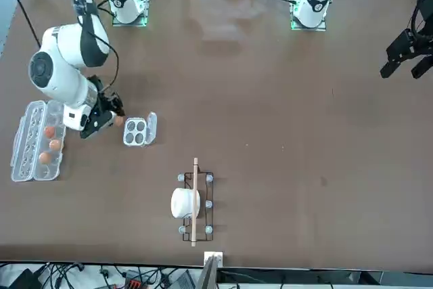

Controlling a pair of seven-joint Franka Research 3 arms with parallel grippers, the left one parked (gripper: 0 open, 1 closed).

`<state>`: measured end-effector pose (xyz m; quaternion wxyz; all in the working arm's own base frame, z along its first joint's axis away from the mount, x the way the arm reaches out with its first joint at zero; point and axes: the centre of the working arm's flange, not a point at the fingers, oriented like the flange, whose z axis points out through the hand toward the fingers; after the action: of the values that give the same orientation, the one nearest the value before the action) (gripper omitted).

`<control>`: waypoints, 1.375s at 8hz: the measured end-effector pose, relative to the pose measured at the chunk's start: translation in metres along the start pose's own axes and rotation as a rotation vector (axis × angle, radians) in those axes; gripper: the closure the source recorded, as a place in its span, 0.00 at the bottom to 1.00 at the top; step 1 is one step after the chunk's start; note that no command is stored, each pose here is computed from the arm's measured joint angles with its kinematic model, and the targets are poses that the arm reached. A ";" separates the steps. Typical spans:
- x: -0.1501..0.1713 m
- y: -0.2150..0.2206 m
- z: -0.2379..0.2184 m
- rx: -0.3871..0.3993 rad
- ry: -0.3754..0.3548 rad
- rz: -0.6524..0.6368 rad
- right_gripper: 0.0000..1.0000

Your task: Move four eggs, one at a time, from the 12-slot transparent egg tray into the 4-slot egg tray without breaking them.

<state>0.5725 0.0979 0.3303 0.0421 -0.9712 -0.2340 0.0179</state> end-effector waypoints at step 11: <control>0.015 -0.028 0.085 -0.011 0.028 0.082 0.43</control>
<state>0.5680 0.1361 0.2479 0.0395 -0.9803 -0.1935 0.0049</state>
